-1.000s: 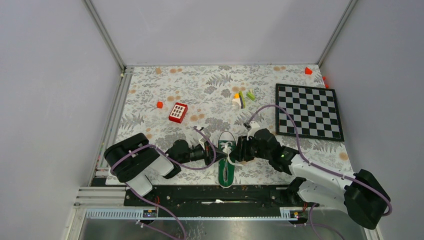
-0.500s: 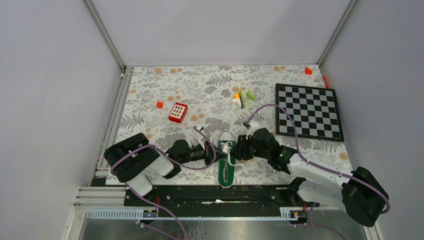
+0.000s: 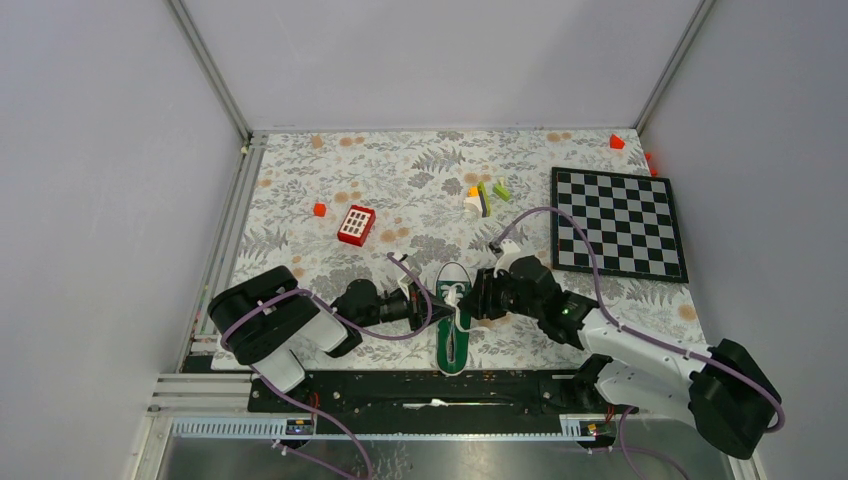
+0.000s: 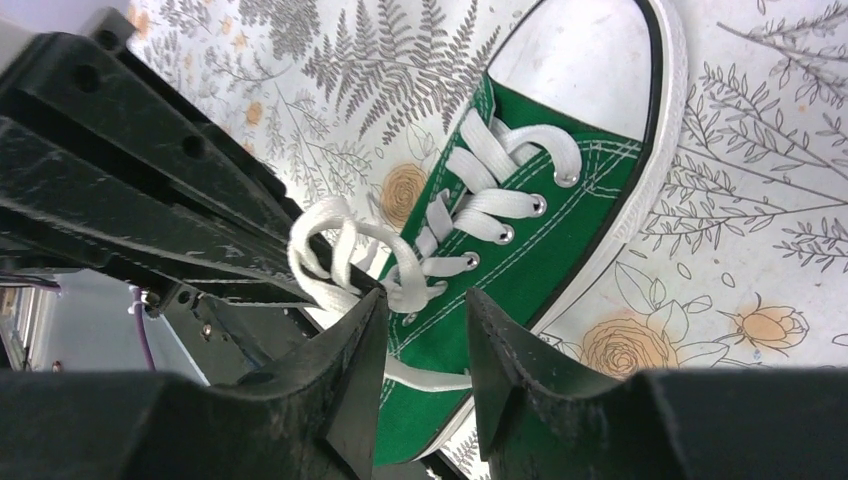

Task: Tie the shoes
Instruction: Cross the shoelace with the shoelace.

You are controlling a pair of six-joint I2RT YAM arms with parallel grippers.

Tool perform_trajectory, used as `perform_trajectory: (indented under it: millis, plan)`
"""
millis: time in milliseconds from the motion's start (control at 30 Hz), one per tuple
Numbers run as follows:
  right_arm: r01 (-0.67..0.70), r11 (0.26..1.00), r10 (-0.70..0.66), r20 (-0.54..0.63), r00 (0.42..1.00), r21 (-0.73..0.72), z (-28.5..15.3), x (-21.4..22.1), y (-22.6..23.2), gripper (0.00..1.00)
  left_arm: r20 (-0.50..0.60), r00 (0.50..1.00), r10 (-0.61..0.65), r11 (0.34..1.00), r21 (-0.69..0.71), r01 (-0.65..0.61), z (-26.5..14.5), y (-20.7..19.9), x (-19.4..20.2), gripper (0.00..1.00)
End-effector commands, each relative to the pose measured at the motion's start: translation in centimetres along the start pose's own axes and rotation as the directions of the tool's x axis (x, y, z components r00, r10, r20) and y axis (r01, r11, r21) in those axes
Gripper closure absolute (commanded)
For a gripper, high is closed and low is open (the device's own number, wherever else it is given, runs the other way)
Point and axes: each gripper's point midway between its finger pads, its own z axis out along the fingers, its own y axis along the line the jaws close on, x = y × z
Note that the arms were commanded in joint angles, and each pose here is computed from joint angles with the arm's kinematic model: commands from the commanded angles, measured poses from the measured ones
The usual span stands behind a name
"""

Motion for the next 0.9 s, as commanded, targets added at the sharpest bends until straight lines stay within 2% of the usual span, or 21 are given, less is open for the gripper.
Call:
perform_trajectory:
  millis: [0,733,867]
  plan:
    - [0.009,0.999,-0.01,-0.011,1.0,-0.034,0.8,-0.6,1.1,0.58,0.063,0.997,0.05,0.996,0.073,-0.055,0.3,-1.6,-1.9,1.0]
    - [-0.02,0.994,0.018,-0.012,1.0,-0.109,1.7,-1.3,2.8,0.55,0.065,0.996,0.056,0.996,0.065,-0.061,0.0,-1.6,-1.9,1.0]
    - [-0.026,0.992,0.019,-0.055,0.998,-0.121,2.0,-0.7,3.0,0.54,0.063,0.997,0.054,0.996,0.066,-0.059,0.0,-1.6,-1.8,1.0]
